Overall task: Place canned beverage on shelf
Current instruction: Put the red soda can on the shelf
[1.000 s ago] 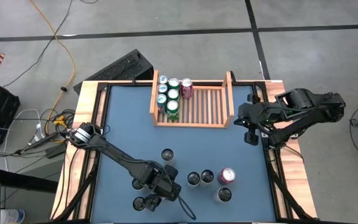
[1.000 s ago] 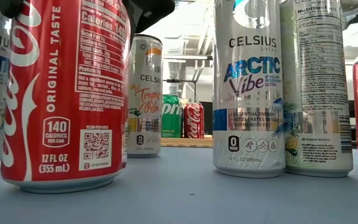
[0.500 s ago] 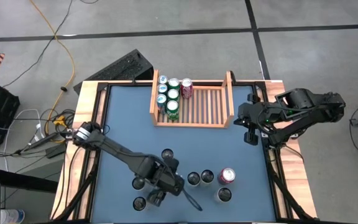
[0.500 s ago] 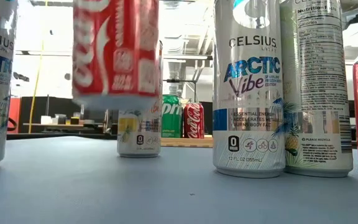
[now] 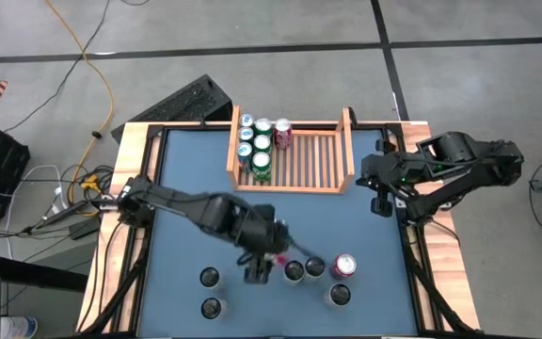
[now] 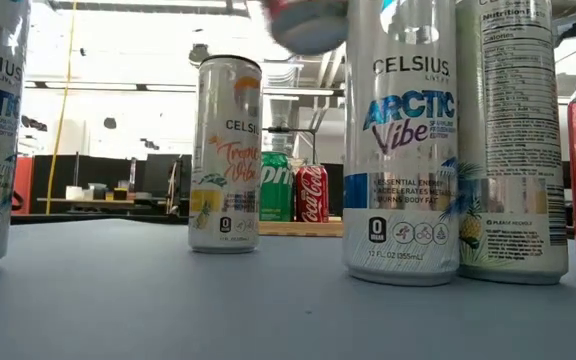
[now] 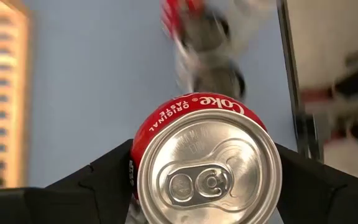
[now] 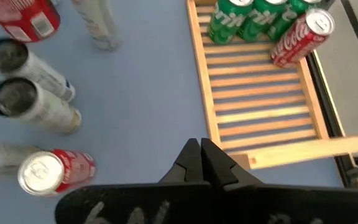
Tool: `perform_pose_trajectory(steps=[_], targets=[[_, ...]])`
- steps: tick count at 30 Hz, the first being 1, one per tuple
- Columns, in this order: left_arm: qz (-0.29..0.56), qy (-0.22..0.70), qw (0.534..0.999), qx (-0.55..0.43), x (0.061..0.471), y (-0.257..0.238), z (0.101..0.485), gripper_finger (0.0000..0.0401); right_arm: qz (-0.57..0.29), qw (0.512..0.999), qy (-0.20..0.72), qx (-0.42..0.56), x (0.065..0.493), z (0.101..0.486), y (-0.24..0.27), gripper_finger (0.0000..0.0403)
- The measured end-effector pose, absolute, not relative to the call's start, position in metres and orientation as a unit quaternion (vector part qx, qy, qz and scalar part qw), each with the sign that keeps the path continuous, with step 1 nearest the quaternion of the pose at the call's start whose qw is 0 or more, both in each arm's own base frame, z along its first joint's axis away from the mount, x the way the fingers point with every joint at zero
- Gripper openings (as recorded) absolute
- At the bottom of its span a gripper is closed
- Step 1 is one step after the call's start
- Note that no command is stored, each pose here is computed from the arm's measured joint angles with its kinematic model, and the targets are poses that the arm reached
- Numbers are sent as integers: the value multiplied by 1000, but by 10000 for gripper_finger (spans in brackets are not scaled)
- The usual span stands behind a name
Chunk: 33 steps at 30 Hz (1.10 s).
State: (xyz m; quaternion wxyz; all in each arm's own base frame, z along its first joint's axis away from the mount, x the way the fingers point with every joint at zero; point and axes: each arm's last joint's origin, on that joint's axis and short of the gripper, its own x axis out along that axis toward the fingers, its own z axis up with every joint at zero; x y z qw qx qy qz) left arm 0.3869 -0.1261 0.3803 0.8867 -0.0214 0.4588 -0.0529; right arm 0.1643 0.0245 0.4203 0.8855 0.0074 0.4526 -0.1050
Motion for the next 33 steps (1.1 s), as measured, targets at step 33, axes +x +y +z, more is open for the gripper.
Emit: perform_pose_trajectory(steps=[33], targets=[[89, 469, 878, 39, 388, 207, 360, 285, -252, 875, 412, 43, 153, 430, -39, 0]])
